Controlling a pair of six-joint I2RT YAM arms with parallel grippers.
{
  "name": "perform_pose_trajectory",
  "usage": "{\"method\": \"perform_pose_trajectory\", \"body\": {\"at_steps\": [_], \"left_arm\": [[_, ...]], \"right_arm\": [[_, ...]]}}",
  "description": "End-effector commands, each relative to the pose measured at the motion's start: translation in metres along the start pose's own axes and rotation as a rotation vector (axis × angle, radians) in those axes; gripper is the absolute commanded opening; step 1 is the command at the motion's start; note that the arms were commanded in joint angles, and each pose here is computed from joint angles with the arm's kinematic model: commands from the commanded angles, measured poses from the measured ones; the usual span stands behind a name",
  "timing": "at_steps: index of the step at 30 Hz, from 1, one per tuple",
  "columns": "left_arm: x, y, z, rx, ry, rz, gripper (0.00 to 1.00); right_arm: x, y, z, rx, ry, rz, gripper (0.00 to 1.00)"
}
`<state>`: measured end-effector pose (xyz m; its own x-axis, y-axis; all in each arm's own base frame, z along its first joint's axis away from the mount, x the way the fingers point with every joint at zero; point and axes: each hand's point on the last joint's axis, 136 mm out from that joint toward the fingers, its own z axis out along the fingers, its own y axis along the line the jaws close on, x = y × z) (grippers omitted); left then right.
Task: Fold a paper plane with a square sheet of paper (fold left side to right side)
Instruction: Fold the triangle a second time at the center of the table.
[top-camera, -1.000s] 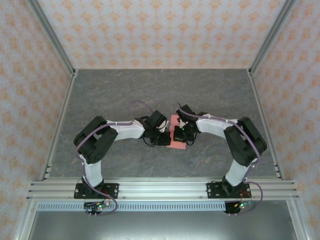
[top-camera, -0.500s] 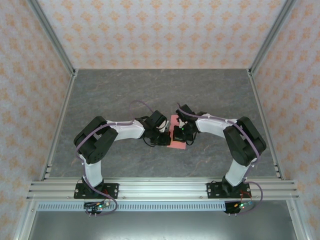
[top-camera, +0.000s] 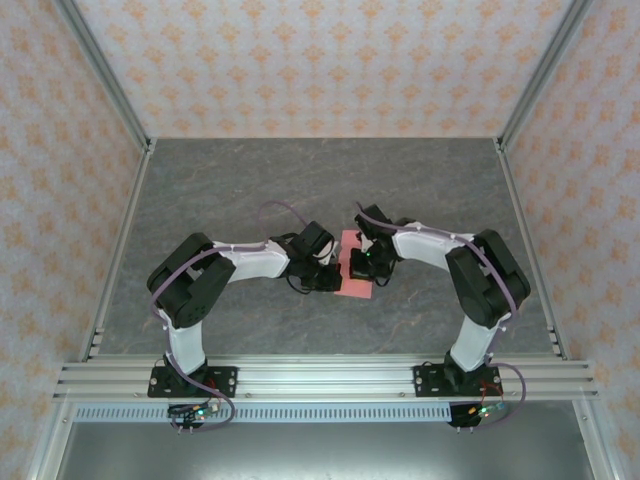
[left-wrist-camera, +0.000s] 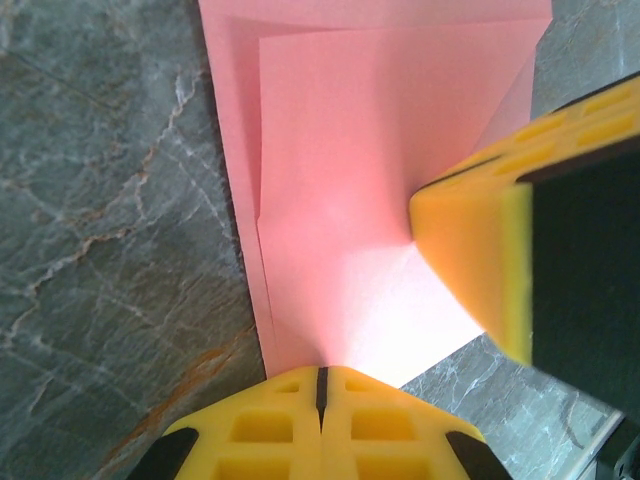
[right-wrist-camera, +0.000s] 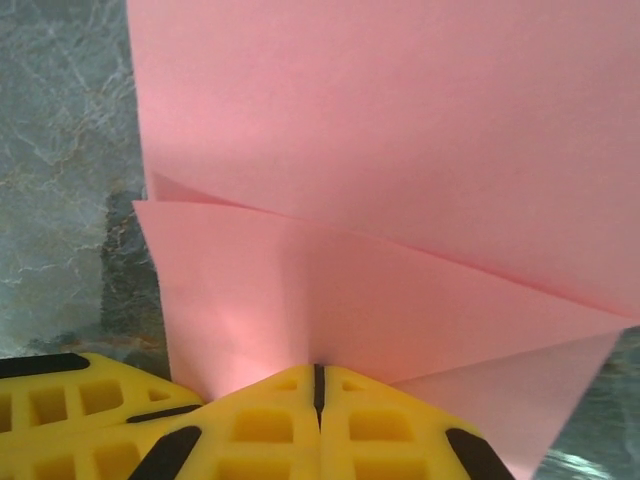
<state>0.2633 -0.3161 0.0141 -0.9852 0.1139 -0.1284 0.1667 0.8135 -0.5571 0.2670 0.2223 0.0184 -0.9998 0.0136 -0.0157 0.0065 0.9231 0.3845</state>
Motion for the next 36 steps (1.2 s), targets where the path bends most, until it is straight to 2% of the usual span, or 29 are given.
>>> {"method": "perform_pose_trajectory", "body": {"at_steps": [1, 19, 22, 25, 29, 32, 36], "left_arm": [[0.035, 0.056, 0.01, -0.201, 0.084, -0.069, 0.02], [0.034, 0.053, 0.01, -0.184, 0.079, -0.07, 0.02], [0.027, 0.041, 0.002, -0.151, 0.053, -0.058, 0.04], [0.014, 0.022, -0.013, -0.104, -0.001, -0.032, 0.1], [-0.005, 0.003, -0.04, -0.065, -0.08, -0.006, 0.26], [-0.017, 0.001, -0.053, -0.053, -0.125, -0.003, 0.34], [-0.032, 0.002, -0.055, -0.026, -0.149, -0.014, 0.39]], "right_arm": [[-0.006, -0.04, -0.004, 0.136, -0.014, 0.031, 0.05], [-0.033, -0.082, -0.026, 0.182, -0.044, 0.087, 0.05], [-0.041, -0.08, -0.039, 0.189, -0.086, 0.08, 0.06], [-0.046, -0.073, -0.055, 0.17, -0.151, 0.066, 0.07], [-0.047, -0.058, -0.074, 0.082, -0.246, 0.057, 0.13], [-0.041, -0.042, -0.079, -0.028, -0.287, 0.061, 0.26], [-0.035, -0.027, -0.084, -0.153, -0.321, 0.081, 0.39]]}}
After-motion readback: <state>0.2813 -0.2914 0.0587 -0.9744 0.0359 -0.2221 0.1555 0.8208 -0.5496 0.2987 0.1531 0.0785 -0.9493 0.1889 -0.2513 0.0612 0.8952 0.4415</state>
